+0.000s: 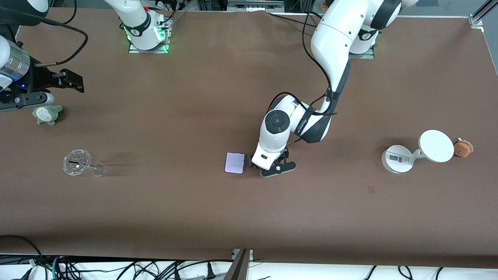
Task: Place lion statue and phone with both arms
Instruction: 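Lower the left gripper, close on the lion statue and lift it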
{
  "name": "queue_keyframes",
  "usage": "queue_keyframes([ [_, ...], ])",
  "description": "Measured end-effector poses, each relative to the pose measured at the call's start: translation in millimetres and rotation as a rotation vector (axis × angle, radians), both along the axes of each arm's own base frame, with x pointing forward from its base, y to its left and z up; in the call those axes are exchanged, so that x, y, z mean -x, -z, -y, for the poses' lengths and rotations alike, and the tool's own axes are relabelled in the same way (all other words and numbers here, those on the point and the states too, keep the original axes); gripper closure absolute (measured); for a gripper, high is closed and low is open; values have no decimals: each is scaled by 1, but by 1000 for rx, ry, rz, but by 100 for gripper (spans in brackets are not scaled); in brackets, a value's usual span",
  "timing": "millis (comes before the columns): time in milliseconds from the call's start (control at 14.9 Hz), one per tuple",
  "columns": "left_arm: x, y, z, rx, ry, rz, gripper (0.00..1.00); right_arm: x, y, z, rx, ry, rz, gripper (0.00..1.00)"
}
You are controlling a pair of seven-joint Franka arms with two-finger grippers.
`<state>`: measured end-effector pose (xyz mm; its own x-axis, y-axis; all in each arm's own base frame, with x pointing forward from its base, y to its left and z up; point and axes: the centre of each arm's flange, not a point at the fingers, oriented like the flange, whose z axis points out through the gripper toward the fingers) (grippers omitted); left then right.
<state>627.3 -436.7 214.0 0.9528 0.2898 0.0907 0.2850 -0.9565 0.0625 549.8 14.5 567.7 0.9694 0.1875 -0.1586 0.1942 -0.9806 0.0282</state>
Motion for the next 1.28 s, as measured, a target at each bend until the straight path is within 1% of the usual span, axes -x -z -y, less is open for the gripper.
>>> queue_keyframes([
  [67, 0, 0, 0, -3, 6, 1, 15, 0, 0, 0, 0, 0, 0, 0],
  [134, 0, 0, 0, -5, 9, 2, 28, 0, 0, 0, 0, 0, 0, 0],
  [403, 1, 0, 2, -5, 15, 3, 33, 0, 0, 0, 0, 0, 0, 0],
  [470, 1, 0, 2, -5, 19, 3, 46, 0, 0, 0, 0, 0, 0, 0],
  [538, 1, 0, 2, -6, 28, 4, 57, 0, 0, 0, 0, 0, 0, 0],
  [605, 1, 0, 3, -7, 43, 5, 65, 0, 0, 0, 0, 0, 0, 0],
  [806, 1, -1, 4, -9, 62, 8, 64, 0, 0, -1, -8, 1, 0, 0],
  [1075, -10, -17, -6, -8, 59, 19, 64, -1, 0, -7, -58, 6, 3, 0],
  [1277, -23, -48, -39, -38, 83, -31, 64, -7, -1, -8, -69, 7, 12, 0],
])
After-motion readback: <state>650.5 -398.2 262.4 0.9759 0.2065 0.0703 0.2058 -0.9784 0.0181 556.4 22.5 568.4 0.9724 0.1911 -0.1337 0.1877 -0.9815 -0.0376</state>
